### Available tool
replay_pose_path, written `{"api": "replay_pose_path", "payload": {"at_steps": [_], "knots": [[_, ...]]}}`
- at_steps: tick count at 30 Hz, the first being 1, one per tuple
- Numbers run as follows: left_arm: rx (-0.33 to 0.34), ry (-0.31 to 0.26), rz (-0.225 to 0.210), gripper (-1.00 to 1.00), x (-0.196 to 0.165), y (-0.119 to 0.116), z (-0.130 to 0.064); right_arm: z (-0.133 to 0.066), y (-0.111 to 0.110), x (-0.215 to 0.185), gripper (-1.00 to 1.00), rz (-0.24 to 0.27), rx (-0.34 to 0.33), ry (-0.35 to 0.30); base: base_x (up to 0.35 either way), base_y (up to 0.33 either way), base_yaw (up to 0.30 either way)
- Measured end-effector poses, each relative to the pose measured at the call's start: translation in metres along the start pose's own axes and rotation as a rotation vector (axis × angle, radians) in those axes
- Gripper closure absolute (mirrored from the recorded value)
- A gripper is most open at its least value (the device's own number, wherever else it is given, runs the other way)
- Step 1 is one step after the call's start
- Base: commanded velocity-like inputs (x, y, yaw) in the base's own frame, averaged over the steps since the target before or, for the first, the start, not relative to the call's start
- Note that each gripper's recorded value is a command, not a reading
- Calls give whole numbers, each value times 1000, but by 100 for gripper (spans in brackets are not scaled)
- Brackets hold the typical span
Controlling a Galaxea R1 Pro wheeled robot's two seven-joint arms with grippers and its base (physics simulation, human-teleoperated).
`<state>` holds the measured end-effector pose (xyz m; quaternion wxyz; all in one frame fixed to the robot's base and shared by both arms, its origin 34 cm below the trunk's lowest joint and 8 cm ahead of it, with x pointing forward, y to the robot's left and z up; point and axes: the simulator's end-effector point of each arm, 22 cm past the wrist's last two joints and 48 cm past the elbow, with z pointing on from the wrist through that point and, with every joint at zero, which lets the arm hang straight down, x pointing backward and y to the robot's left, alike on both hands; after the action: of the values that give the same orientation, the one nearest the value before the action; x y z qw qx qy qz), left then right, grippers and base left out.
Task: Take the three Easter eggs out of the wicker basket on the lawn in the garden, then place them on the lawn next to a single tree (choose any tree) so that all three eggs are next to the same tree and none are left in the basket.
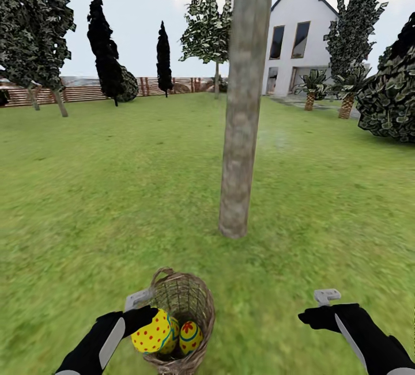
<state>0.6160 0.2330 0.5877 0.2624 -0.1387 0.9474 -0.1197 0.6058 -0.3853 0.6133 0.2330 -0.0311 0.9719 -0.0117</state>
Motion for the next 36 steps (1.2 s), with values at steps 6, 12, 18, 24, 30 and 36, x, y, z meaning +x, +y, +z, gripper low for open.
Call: {"api": "replay_pose_path", "payload": {"at_steps": [6, 12, 18, 24, 30, 36], "knots": [[0, 0, 0, 100, -5, -3, -8, -9, 0, -5, -100, 0, 0, 0, -190, 233, 0], [1, 0, 0, 100, -7, -4, -11, -12, 0, -7, -100, 0, 0, 0, -13, 186, 0], [1, -1, 0, 100, -7, -4, -11, -12, 0, -7, -100, -1, 1, -2, 0, 12, 77], [0, 0, 0, 100, -7, -4, -11, -12, -2, -7, -100, -1, 12, 0, 0, 0, 287], [-1, -1, 0, 100, -7, -4, -11, -11, 2, -5, -100, -19, 9, 7, 0, 0, 295], [0, -2, 0, 100, -8, -3, -12, -9, 6, -5, -100, -27, 14, 8, 0, 0, 295]]}}
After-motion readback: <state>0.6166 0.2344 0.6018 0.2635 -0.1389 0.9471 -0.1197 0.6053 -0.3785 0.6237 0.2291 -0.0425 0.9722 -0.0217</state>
